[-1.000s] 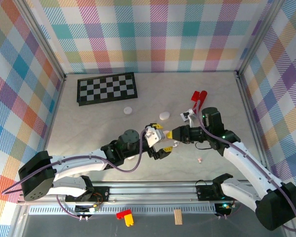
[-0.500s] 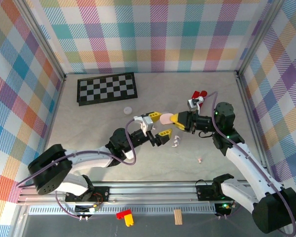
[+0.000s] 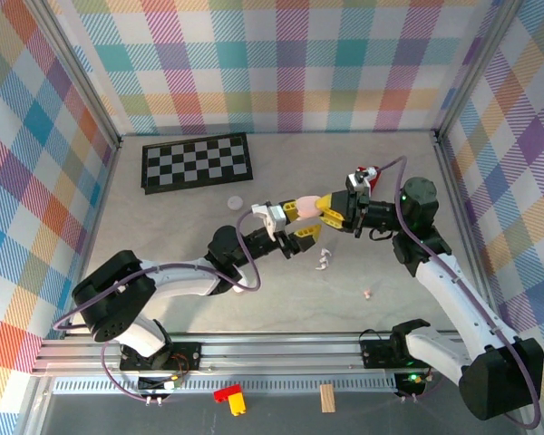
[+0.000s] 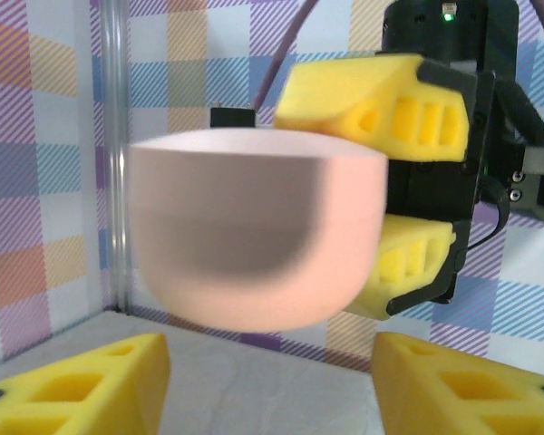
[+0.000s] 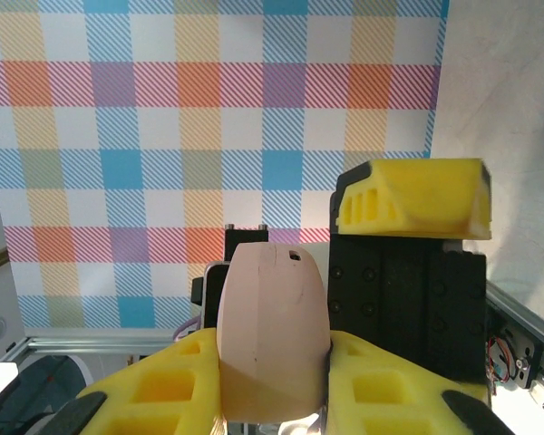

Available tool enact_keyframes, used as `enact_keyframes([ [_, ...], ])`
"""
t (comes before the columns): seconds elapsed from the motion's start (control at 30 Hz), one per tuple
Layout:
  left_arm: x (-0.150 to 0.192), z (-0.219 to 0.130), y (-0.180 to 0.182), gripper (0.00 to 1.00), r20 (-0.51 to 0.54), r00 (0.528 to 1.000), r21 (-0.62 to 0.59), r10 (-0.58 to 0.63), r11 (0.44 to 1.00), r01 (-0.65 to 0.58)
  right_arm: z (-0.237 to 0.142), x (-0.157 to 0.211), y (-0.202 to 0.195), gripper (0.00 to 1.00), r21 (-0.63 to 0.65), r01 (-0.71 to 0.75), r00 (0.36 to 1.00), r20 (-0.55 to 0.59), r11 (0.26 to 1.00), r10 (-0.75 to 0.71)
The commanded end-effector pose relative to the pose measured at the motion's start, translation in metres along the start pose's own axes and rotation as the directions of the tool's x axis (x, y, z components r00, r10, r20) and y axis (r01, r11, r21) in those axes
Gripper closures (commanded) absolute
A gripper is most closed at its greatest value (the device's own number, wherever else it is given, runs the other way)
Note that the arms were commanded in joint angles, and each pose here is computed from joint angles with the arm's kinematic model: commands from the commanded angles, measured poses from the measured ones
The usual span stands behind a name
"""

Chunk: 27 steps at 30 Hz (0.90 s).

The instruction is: Insert wireless bluetooth earbuds into charging case

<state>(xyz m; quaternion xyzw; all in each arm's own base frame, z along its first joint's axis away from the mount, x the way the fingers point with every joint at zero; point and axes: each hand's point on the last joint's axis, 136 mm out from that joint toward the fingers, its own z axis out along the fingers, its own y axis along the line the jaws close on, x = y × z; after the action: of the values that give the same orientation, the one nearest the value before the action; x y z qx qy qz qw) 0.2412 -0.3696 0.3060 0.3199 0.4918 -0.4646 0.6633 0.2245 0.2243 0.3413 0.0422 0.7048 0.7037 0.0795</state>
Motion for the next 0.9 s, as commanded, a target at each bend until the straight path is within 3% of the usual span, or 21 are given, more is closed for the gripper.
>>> enact_keyframes([
  [0.0, -0.032, 0.000, -0.005, 0.44, 0.089, 0.996, 0.061, 0.003, 0.998, -0.008, -0.006, 0.006, 0.014, 0.91, -0.018, 0.029, 0.999, -0.014, 0.999, -0.029],
  [0.5, -0.052, 0.008, -0.018, 0.44, 0.118, 0.993, 0.163, -0.032, 0.987, 0.013, -0.009, 0.013, 0.012, 0.92, -0.002, 0.072, 0.997, -0.014, 0.997, -0.072],
  [0.87, -0.054, 0.010, -0.026, 0.49, 0.112, 0.992, 0.215, -0.055, 0.976, 0.030, -0.008, 0.012, 0.009, 0.92, 0.002, 0.071, 0.997, -0.017, 0.997, -0.071],
])
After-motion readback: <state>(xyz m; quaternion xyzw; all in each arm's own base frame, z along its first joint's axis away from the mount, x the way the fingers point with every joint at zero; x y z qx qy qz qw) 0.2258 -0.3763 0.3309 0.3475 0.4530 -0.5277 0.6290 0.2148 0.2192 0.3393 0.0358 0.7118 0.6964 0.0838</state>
